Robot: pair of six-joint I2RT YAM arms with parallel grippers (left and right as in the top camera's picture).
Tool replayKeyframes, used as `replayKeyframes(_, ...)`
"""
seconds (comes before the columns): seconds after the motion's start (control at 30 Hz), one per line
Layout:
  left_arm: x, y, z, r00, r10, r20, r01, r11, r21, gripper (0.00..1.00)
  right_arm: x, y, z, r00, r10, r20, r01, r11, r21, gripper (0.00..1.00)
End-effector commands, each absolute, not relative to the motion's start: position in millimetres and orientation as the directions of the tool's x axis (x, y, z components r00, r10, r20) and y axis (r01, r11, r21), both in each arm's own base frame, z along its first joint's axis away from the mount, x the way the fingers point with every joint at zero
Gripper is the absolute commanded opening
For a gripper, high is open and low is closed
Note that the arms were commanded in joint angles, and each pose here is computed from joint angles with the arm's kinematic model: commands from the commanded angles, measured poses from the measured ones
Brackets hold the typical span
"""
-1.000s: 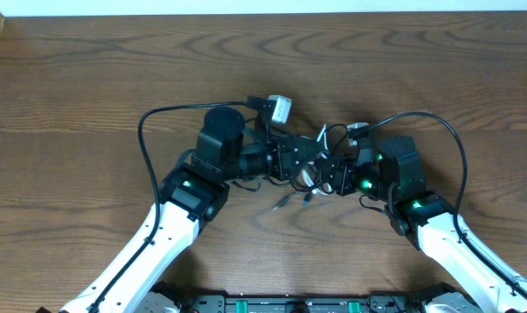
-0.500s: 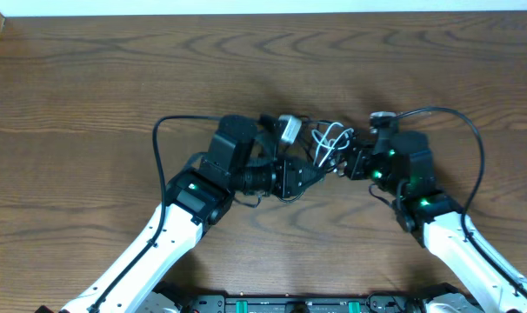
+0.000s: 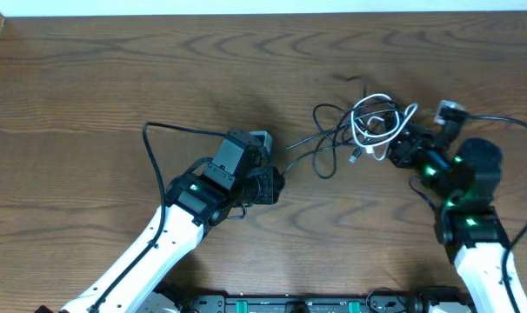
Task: Untangle cables
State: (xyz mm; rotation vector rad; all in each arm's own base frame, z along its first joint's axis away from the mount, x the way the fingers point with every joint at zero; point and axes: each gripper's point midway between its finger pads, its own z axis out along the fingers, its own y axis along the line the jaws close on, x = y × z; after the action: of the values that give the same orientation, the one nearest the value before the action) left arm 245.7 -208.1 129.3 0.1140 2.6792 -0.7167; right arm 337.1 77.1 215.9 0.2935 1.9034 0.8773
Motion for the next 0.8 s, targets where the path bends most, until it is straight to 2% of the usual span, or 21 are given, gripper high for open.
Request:
replayKeyframes(0.0,262,-183,126,-0.903,-0.074,-0.423,0.090,0.931,-0.355,0.39,337,56,239,-0.419,0.619,-0.664,-0.145,0.676,0.722,0.01)
replayKeyframes(0.07,265,-175,125,-0.896,-0.117,-0.428,0.036,0.943,-0.332,0.39,336,46,244,-0.388,0.632,-0.671,-0.136,0.681,0.720,0.01)
replayKeyframes(0.27,265,-121,113,-0.827,-0.383,-0.411,-0.318,0.922,-0.220,0.39,336,12,256,-0.299,0.712,-0.635,-0.071,0.647,0.759,0.01)
replayKeyframes(0.5,252,-53,102,-0.773,-0.504,-0.386,-0.522,0.850,-0.064,0.39,329,-49,264,-0.150,0.750,-0.644,0.030,0.655,0.755,0.07)
replayKeyframes(0.77,261,-37,101,-0.599,-0.748,-0.284,-0.722,0.658,-0.211,0.40,316,-59,220,-0.236,0.807,-0.541,0.186,0.584,0.790,0.21)
